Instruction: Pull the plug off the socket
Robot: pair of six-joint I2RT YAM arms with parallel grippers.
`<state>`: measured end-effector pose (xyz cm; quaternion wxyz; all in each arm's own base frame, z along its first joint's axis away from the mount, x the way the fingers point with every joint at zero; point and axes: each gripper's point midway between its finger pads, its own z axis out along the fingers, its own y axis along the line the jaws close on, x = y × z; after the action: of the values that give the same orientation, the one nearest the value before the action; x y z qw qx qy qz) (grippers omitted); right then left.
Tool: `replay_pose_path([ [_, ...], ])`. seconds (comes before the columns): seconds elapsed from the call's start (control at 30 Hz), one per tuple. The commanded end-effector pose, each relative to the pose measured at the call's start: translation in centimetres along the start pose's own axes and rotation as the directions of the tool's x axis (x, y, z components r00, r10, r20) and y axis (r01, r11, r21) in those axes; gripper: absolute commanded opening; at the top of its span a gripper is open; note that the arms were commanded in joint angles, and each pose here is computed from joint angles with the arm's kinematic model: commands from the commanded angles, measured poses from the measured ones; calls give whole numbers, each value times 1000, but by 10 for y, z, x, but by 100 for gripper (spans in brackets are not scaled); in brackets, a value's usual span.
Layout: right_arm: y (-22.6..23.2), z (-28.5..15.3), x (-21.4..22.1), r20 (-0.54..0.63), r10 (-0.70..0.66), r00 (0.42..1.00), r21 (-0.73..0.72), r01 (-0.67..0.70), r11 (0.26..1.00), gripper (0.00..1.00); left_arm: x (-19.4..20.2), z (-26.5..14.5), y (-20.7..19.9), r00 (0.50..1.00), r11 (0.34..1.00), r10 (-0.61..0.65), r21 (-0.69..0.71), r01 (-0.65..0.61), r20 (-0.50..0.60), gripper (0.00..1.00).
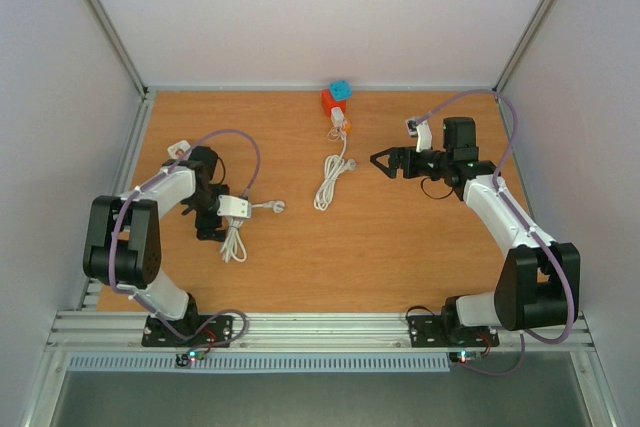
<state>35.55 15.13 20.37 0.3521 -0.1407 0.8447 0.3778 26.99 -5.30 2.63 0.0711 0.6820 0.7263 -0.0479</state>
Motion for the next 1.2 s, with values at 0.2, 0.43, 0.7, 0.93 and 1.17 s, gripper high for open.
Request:
replay_pose_path([
  [0.2, 13, -9, -6, 19, -30, 999, -14, 30, 999, 98, -50, 7, -17, 996, 997, 37, 71, -43, 85, 94],
  [0.43, 16, -13, -8, 31, -42, 999, -16, 42, 999, 98, -80, 16, -39, 993, 987, 12, 159, -32, 121, 90],
  [0.7, 14, -23, -15, 59, -42, 997, -7, 43, 999, 98, -140, 17, -55, 980, 977, -11, 211, -32, 198, 86],
  [0.93, 10, -29, -17, 69, -34, 997, -4, 35, 999, 99, -199, 18, -64, 967, 968, -24, 246, -41, 252, 85],
  [1.17, 7, -38, -24, 99, -41, 994, 19, 40, 999, 99, -251, 31, -77, 962, 965, -10, 255, -62, 271, 83],
])
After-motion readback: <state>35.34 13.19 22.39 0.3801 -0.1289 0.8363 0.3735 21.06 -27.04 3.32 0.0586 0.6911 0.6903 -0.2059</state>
